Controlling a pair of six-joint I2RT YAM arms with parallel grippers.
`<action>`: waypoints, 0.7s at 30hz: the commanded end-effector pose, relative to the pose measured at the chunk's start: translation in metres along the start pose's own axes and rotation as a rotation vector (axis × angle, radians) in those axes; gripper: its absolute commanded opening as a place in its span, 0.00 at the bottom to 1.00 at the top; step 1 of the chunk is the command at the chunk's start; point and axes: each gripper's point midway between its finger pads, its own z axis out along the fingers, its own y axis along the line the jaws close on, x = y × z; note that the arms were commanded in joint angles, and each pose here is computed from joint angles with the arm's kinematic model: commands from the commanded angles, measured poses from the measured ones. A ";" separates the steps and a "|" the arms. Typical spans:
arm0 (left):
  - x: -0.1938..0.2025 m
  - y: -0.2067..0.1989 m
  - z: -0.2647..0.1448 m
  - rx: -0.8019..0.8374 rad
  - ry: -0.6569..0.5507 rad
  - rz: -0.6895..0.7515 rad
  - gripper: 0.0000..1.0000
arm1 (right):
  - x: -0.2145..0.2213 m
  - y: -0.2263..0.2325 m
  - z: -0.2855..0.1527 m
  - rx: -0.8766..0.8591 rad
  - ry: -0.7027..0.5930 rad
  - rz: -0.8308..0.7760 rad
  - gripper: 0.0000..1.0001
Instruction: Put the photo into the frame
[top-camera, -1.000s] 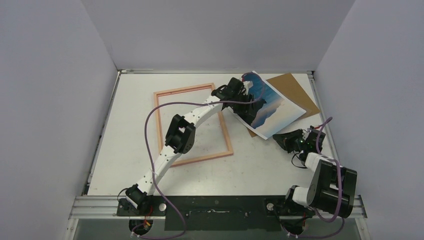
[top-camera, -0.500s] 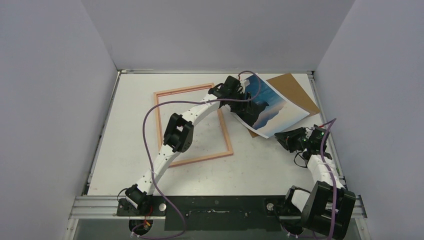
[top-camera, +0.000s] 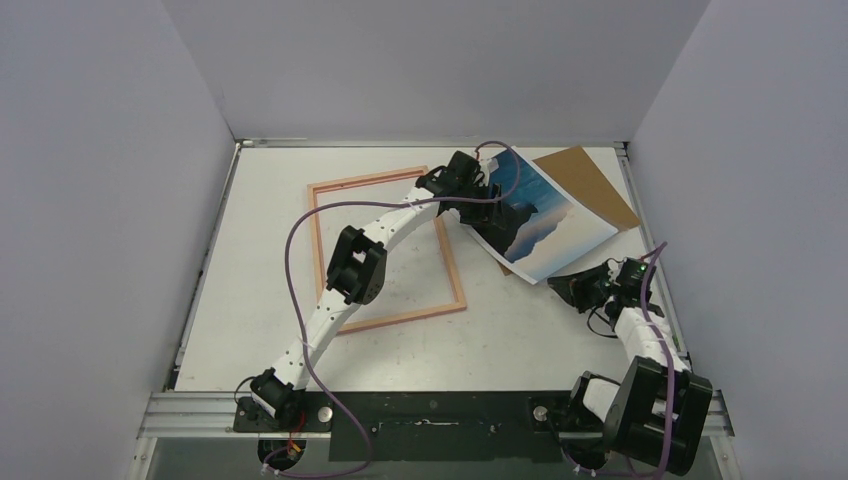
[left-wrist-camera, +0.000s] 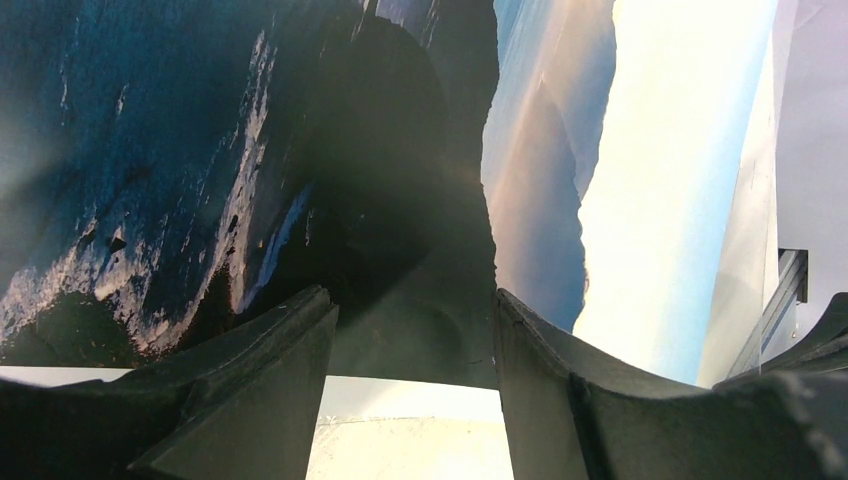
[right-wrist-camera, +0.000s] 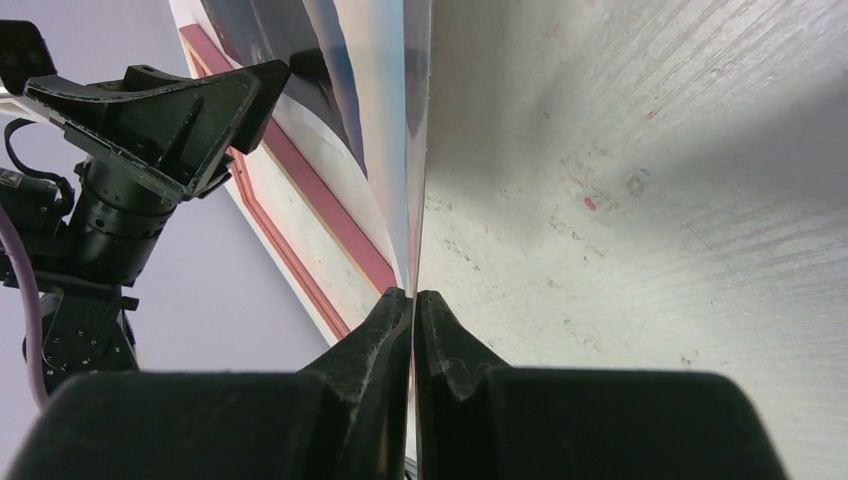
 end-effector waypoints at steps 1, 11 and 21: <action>0.018 0.028 -0.002 -0.090 0.066 -0.020 0.58 | -0.010 0.025 -0.011 -0.041 -0.042 -0.022 0.03; -0.029 -0.013 -0.070 -0.071 -0.037 0.119 0.71 | -0.026 0.050 -0.033 0.013 -0.138 0.087 0.00; -0.063 -0.047 -0.140 -0.111 -0.150 0.233 0.76 | -0.019 0.059 -0.084 0.220 -0.157 0.039 0.00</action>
